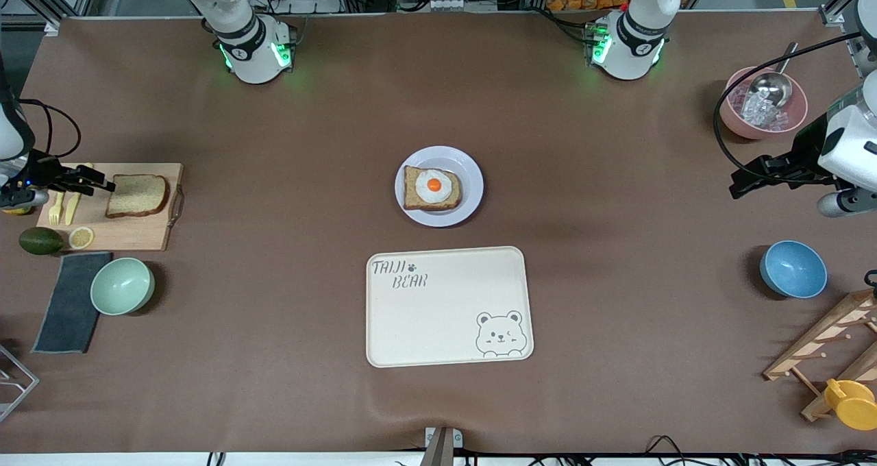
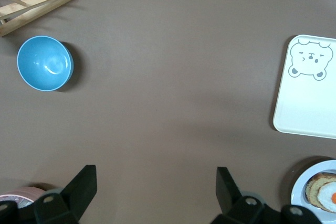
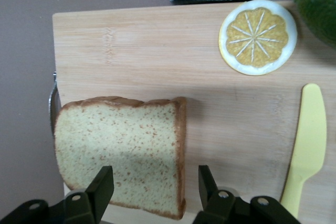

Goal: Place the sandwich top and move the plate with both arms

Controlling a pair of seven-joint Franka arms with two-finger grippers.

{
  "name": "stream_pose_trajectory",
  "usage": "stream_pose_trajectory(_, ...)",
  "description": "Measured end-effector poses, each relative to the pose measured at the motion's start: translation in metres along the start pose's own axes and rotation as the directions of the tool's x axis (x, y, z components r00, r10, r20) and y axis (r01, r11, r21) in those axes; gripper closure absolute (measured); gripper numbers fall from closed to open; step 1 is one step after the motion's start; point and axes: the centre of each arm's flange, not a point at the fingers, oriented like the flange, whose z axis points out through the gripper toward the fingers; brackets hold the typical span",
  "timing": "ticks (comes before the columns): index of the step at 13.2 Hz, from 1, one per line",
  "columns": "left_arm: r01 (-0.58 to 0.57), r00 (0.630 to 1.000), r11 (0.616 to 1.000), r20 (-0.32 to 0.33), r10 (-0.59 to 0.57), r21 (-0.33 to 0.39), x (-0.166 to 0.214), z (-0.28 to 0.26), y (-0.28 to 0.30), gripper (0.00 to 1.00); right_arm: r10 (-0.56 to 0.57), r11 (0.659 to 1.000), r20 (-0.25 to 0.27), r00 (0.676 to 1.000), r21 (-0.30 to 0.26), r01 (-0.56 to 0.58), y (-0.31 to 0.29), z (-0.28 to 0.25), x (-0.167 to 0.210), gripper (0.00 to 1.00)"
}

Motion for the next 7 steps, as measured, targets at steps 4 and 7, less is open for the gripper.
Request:
stream_pose_trajectory(4,0.000,1.000,1.000,0.002,0.000,0.000,0.000,0.001,0.000,0.00,-0.001,1.000,0.004,1.000,0.001,0.001,0.004,0.012,0.000,0.28)
stream_pose_trajectory(7,0.000,1.000,1.000,0.002,0.000,0.000,0.000,0.001,0.000,0.00,0.018,1.000,-0.006,1.000,0.021,-0.018,0.007,0.023,-0.001,0.33)
